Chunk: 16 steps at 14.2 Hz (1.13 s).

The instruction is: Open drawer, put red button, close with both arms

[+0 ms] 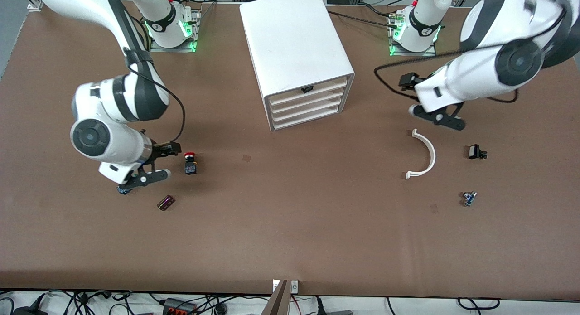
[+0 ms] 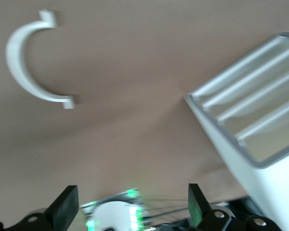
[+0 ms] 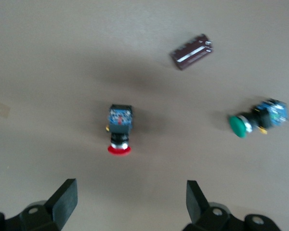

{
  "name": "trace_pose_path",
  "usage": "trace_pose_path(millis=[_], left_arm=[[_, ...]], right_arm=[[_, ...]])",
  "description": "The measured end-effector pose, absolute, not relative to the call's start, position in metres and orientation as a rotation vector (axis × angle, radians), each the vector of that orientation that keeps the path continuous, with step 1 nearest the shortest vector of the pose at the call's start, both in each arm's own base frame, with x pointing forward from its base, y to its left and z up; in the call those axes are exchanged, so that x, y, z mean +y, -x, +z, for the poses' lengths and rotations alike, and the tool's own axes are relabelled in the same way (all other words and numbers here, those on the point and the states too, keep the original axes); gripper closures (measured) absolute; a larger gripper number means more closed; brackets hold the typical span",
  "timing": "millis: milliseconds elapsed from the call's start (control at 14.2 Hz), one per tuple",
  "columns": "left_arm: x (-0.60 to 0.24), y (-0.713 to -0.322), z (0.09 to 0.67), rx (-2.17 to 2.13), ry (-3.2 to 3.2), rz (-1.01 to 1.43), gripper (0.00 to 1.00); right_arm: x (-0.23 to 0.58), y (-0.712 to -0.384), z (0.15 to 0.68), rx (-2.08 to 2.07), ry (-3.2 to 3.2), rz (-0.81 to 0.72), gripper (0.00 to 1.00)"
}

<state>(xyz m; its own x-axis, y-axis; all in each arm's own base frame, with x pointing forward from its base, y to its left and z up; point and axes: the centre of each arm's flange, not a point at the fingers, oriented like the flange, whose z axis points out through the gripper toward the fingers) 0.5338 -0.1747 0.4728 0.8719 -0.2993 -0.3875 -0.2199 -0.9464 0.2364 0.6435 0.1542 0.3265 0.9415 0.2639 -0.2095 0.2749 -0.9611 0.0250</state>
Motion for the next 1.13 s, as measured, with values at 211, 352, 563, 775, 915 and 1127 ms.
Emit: trace_pose_path(millis=[211, 352, 563, 775, 915, 1127], left_arm=[[-0.192, -0.549, 0.437, -0.288, -2.615, -0.669, 0.00], [-0.206, -0.559, 0.408, -0.293, -2.482, -0.640, 0.00], [-0.220, -0.570, 0.356, -0.331, -2.286, -0.586, 0.00], [-0.225, -0.567, 0.301, -0.366, -2.219, -0.447, 0.00], [-0.227, -0.545, 0.266, -0.412, -2.113, -0.370, 0.00], [-0.225, -0.518, 0.233, -0.408, -2.029, -0.366, 0.02]], right_arm=[[0.155, -0.647, 0.284, 0.421, -3.036, -0.355, 0.00], [0.156, -0.648, 0.261, 0.422, -3.032, -0.377, 0.00], [0.157, -0.647, 0.228, 0.408, -3.044, -0.416, 0.00], [0.160, -0.646, 0.205, 0.389, -3.071, -0.428, 0.00], [0.168, -0.645, 0.195, 0.404, -3.070, -0.421, 0.00], [0.175, -0.642, 0.185, 0.420, -3.064, -0.432, 0.00]])
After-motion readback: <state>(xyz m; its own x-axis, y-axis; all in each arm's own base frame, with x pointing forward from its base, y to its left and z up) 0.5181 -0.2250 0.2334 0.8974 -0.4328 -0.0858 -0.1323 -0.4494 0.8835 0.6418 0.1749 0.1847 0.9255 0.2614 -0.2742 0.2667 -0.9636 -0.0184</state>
